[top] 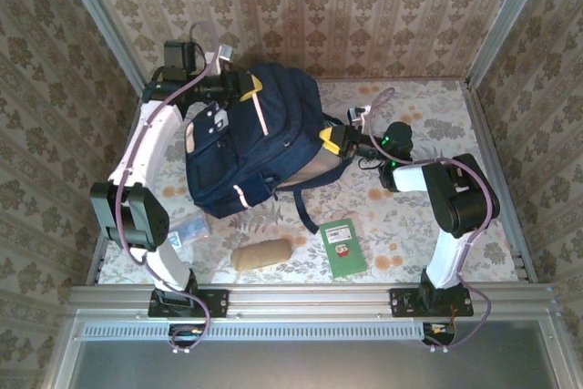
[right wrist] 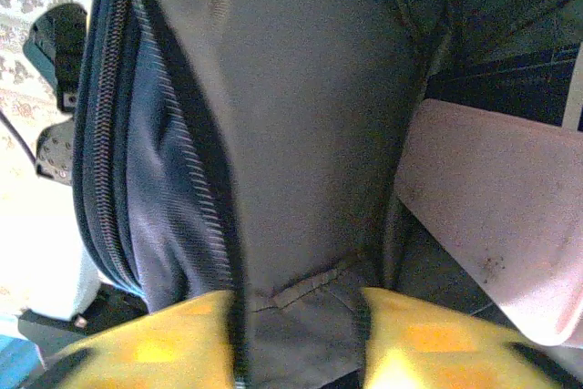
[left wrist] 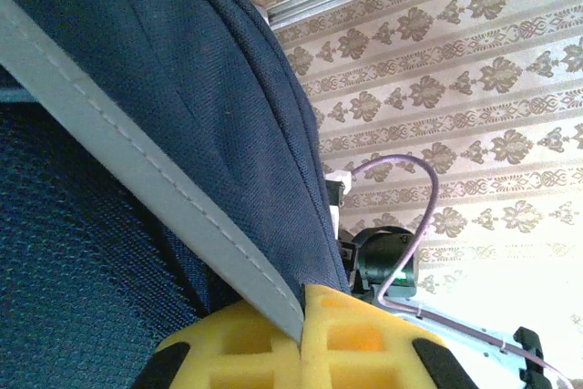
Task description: Pack books, pencil case, and school supplies into a backpack
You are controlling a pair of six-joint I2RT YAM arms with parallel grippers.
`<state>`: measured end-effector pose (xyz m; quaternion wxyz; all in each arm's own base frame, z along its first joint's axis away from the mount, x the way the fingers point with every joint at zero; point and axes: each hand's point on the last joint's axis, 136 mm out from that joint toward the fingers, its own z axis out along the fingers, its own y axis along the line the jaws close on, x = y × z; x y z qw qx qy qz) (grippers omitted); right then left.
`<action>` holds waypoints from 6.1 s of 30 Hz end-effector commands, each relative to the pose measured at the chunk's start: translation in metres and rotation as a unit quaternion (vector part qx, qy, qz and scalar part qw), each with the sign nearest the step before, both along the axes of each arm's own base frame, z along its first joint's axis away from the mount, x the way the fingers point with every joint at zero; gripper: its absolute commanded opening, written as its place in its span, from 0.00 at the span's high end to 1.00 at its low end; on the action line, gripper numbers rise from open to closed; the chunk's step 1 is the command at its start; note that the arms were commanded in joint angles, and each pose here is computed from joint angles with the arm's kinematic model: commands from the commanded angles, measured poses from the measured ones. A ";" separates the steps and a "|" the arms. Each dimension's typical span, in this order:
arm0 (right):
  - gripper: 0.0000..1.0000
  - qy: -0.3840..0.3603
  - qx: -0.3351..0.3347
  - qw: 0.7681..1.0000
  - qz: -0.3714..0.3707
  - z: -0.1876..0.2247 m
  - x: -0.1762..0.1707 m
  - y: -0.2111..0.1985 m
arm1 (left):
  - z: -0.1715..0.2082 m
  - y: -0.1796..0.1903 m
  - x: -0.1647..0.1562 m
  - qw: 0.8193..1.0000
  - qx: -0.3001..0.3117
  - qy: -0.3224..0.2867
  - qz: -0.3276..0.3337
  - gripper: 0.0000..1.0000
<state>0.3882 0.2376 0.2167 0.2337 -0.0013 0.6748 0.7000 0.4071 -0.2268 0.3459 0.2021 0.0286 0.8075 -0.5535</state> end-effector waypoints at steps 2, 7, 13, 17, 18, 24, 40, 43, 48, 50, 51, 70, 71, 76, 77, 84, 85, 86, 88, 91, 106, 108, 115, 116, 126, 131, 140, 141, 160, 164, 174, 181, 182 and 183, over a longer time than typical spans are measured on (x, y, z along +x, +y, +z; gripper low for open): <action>0.39 -0.012 -0.012 0.998 -0.057 0.021 0.012 -0.019 | 0.077 -0.018 -0.025 0.984 -0.030 -0.164 -0.067 1.00; 0.24 -0.039 -0.053 0.993 -0.099 0.043 0.021 -0.031 | 0.068 -0.024 -0.035 0.982 -0.026 -0.165 -0.084 1.00; 0.24 -0.056 -0.026 0.996 -0.065 0.069 0.025 -0.021 | 0.062 -0.034 -0.046 0.980 -0.024 -0.167 -0.103 1.00; 0.26 -0.047 -0.019 0.998 -0.046 0.071 0.032 -0.007 | 0.062 -0.041 -0.052 0.978 -0.021 -0.171 -0.117 1.00; 0.27 -0.046 -0.017 0.998 -0.041 0.074 0.034 -0.003 | 0.061 -0.043 -0.052 0.978 -0.019 -0.171 -0.118 1.00; 0.54 -0.058 0.047 0.997 -0.033 0.110 0.037 0.001 | 0.052 -0.045 -0.049 0.979 -0.011 -0.164 -0.119 1.00; 0.39 0.007 -0.067 0.987 -0.149 0.083 0.044 -0.036 | 0.045 -0.021 -0.006 0.982 0.045 -0.172 -0.061 1.00; 0.37 0.007 -0.270 0.925 -0.266 0.043 0.030 -0.083 | 0.040 -0.022 0.002 0.981 0.068 -0.172 -0.054 1.00; 0.41 0.044 -0.426 0.822 -0.376 0.017 -0.008 -0.156 | 0.013 -0.047 0.010 0.976 0.121 -0.167 -0.063 1.00; 0.41 0.045 -0.456 0.798 -0.390 0.014 -0.025 -0.166 | -0.004 -0.064 0.012 0.977 0.128 -0.154 -0.074 1.00; 0.40 0.046 -0.467 0.789 -0.397 0.013 -0.035 -0.168 | -0.015 -0.074 0.014 0.977 0.131 -0.147 -0.081 1.00; 0.29 -0.157 -0.497 0.854 -0.006 -0.017 -0.168 -0.015 | -0.002 -0.049 -0.032 0.986 0.099 -0.130 -0.020 0.49; 0.28 -0.172 -0.502 0.848 0.019 -0.022 -0.175 -0.004 | -0.006 -0.040 -0.041 0.986 0.106 -0.129 -0.009 0.47; 0.10 -0.288 -0.537 0.784 0.114 -0.048 -0.208 0.058 | -0.034 0.020 -0.087 0.983 0.141 -0.099 0.069 0.39; 0.10 -0.311 -0.533 0.776 0.132 -0.053 -0.211 0.070 | -0.038 0.028 -0.095 0.983 0.137 -0.093 0.078 0.38; 0.06 -0.512 -0.436 0.702 0.235 -0.087 -0.241 0.135 | -0.040 0.065 -0.139 0.981 0.125 -0.103 0.105 0.31; 0.06 -0.511 -0.437 0.699 0.243 -0.093 -0.238 0.139 | -0.039 0.067 -0.142 0.981 0.123 -0.106 0.106 0.31; 0.06 -0.511 -0.442 0.693 0.253 -0.099 -0.236 0.142 | -0.037 0.065 -0.146 0.983 0.116 -0.107 0.099 0.31; 0.06 -0.509 -0.448 0.679 0.281 -0.114 -0.236 0.148 | -0.034 0.063 -0.152 0.984 0.106 -0.111 0.092 0.31; 0.06 -0.501 -0.448 0.676 0.302 -0.132 -0.237 0.155 | -0.032 0.063 -0.157 0.984 0.098 -0.116 0.089 0.31; 0.22 -0.438 -0.506 0.672 0.317 -0.201 -0.215 0.157 | -0.028 0.062 -0.161 0.985 0.087 -0.127 0.079 0.31; 0.31 -0.437 -0.497 0.680 0.315 -0.197 -0.220 0.156 | -0.028 0.063 -0.159 0.985 0.089 -0.126 0.080 0.32; 0.49 -0.442 -0.471 0.710 0.283 -0.163 -0.228 0.147 | -0.031 0.061 -0.145 0.985 0.089 -0.117 0.086 0.33; 0.50 -0.442 -0.464 0.719 0.268 -0.154 -0.227 0.146 | -0.031 0.062 -0.141 0.985 0.092 -0.116 0.089 0.33; 0.62 -0.319 -0.415 0.846 -0.105 -0.028 -0.136 0.027 | -0.044 0.033 -0.081 0.985 0.114 -0.081 0.097 0.34; 0.70 -0.252 -0.441 0.810 -0.292 0.006 -0.120 -0.064 | -0.064 -0.033 -0.052 0.988 0.131 -0.061 0.047 0.34; 0.72 -0.181 -0.486 0.747 -0.416 0.017 -0.129 -0.150 | -0.124 -0.123 -0.017 0.985 0.175 0.003 0.004 0.36; 0.72 -0.180 -0.485 0.746 -0.419 0.017 -0.130 -0.153 | -0.129 -0.131 -0.015 0.984 0.178 0.005 0.000 0.36; 0.73 -0.173 -0.477 0.746 -0.431 0.013 -0.127 -0.157 | -0.164 -0.155 -0.015 0.983 0.177 0.024 -0.032 0.92; 0.75 -0.160 -0.495 0.732 -0.439 0.014 -0.126 -0.165 | -0.141 -0.151 -0.022 0.983 0.177 -0.005 -0.055 1.00; 0.76 -0.134 -0.519 0.729 -0.425 0.003 -0.115 -0.166 | -0.024 -0.098 -0.059 0.974 0.164 -0.119 -0.099 1.00; 0.75 -0.141 -0.496 0.773 -0.370 -0.009 -0.099 -0.138 | 0.026 -0.076 -0.100 0.959 0.155 -0.189 -0.142 1.00; 0.75 -0.152 -0.490 0.784 -0.350 -0.009 -0.098 -0.127 | 0.032 -0.074 -0.104 0.957 0.148 -0.200 -0.147 1.00; 0.75 -0.162 -0.485 0.796 -0.324 -0.011 -0.096 -0.115 | 0.039 -0.071 -0.106 0.956 0.140 -0.210 -0.148 1.00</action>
